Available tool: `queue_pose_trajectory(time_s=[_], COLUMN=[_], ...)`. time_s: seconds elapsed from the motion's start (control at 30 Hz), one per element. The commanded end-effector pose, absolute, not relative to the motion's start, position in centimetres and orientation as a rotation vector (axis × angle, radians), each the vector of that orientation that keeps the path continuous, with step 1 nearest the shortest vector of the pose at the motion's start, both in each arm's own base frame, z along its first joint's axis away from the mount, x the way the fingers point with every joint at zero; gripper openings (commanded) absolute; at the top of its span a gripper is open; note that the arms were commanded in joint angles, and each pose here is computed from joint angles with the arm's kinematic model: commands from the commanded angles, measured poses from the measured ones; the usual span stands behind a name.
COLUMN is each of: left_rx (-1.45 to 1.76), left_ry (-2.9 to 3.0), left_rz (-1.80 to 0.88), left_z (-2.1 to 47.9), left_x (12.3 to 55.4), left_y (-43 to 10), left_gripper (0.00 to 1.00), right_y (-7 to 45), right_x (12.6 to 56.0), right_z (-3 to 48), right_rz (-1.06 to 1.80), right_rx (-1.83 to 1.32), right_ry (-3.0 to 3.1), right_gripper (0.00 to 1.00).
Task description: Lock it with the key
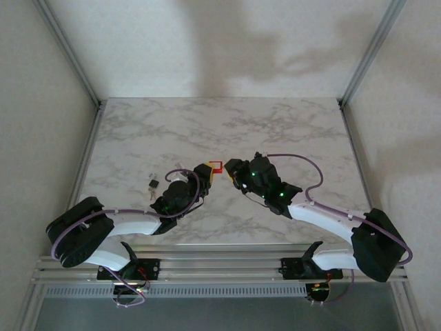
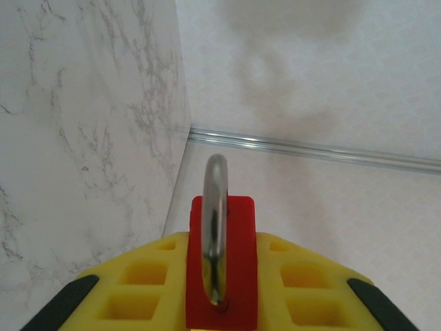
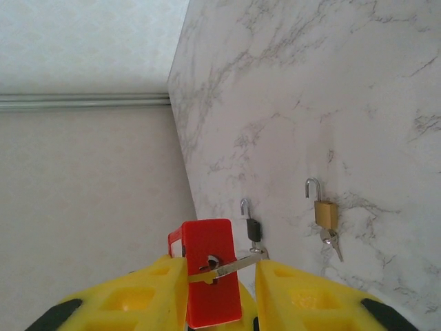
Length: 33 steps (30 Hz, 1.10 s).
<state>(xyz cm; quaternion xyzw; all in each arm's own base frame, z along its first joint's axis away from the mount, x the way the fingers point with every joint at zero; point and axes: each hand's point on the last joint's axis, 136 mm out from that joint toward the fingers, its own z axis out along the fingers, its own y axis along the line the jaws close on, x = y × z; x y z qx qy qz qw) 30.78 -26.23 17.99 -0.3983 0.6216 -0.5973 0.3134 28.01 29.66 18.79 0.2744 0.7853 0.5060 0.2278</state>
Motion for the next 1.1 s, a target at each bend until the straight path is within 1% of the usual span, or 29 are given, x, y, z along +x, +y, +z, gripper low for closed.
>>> queue_pose_trajectory(time_s=[0.0, 0.17, 0.53, 0.67, 0.8, 0.93, 1.0, 1.07], left_rx=[-1.016, -1.016, -1.026, -1.034, -1.043, -1.047, -1.05, -1.063], left_ry=[1.611, 1.615, 1.607, 1.598, 1.587, 1.584, 1.586, 1.589], left_rz=[-1.615, -1.611, -1.616, -1.618, -1.62, -1.624, -1.625, -1.623], left_z=[19.53, 19.38, 19.39, 19.49, 19.67, 19.74, 19.71, 19.55], left_x=[30.73, 30.71, 30.64, 30.63, 30.61, 30.62, 30.6, 30.58], left_y=[-26.21, -26.18, -25.91, -25.66, -25.45, -25.44, -25.44, -25.32], left_gripper=[0.0, 0.0, 0.0, 0.0, 0.0, 0.0, 0.0, 0.0], right_y=[30.18, 30.16, 30.23, 30.48, 30.72, 30.7, 30.57, 30.34], right_x=[28.83, 29.0, 29.02, 28.95, 28.81, 28.64, 28.51, 28.33], right_z=[19.92, 19.92, 19.51, 19.55, 19.82, 19.86, 20.08, 20.28], right_rz=[1.419, 1.414, 1.417, 1.444, 1.462, 1.469, 1.467, 1.46], right_rx=[0.766, 0.765, 0.759, 0.74, 0.699, 0.681, 0.662, 0.636], right_ry=[2.124, 2.122, 2.123, 2.112, 2.104, 2.101, 2.097, 2.096], right_gripper=[0.29, 0.25, 0.14, 0.13, 0.19, 0.22, 0.29, 0.34])
